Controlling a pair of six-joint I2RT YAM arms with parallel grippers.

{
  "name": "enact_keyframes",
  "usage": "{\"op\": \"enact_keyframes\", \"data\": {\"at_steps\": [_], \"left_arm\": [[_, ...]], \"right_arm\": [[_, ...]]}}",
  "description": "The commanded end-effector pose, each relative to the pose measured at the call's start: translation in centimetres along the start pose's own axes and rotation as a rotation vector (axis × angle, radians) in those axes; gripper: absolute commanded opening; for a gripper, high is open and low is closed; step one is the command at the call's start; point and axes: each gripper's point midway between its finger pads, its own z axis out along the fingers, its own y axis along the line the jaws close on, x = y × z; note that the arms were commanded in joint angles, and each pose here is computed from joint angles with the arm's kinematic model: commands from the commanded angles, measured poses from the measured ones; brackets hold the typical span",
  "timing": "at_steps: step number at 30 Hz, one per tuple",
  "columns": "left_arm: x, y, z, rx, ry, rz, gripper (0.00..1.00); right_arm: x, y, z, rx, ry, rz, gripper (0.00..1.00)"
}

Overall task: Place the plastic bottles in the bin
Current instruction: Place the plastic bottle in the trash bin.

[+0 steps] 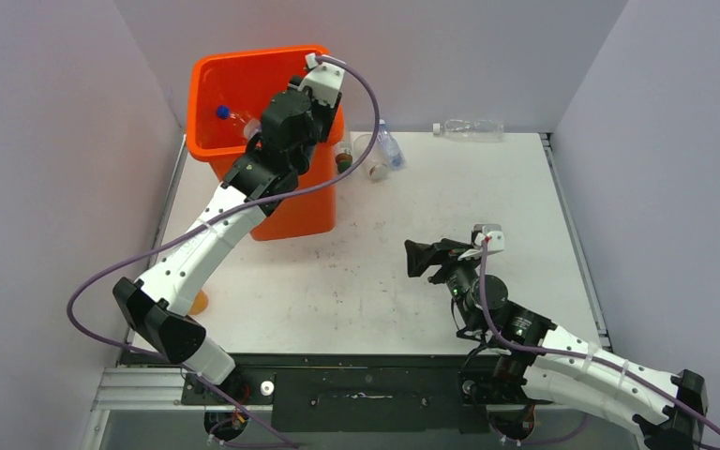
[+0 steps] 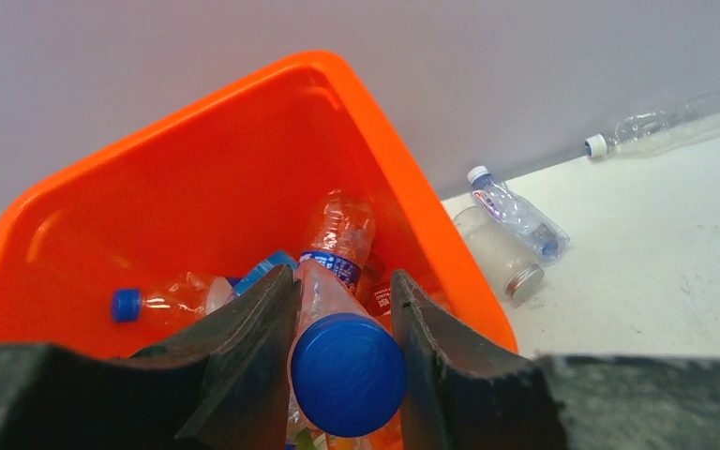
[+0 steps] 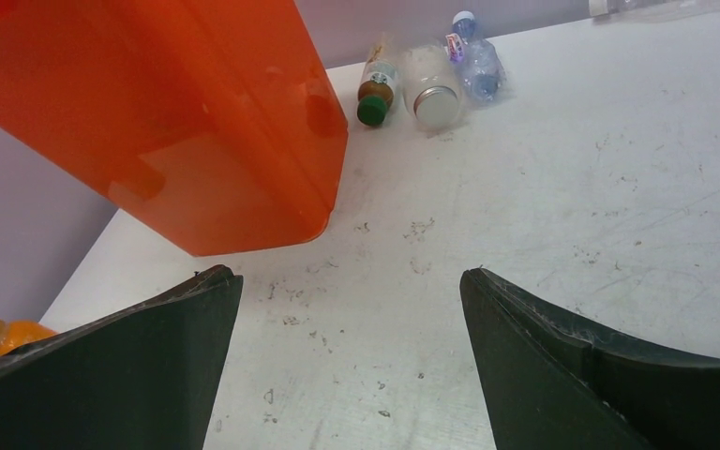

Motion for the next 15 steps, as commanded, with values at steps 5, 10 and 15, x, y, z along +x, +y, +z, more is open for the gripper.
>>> {"op": "enact_keyframes", "data": {"at_steps": [5, 10, 15], "left_arm": [[-5.5, 6.5, -4.4, -0.178, -0.186, -0.166, 0.0], [-5.2, 14.7, -6.3, -0.405, -0.187, -0.251, 0.0], [-2.9, 19.0, -6.5, -0.495, -0.125, -0.267, 0.0]], "right_arm": [[-0.2, -0.6, -0.4, 0.006, -0.012, 0.025, 0.9], [-0.4, -0.7, -0.5, 0.006, -0.019, 0.031, 0.9], [0.1, -0.6, -0.4, 0.003, -0.008, 0.025, 0.9]]}}
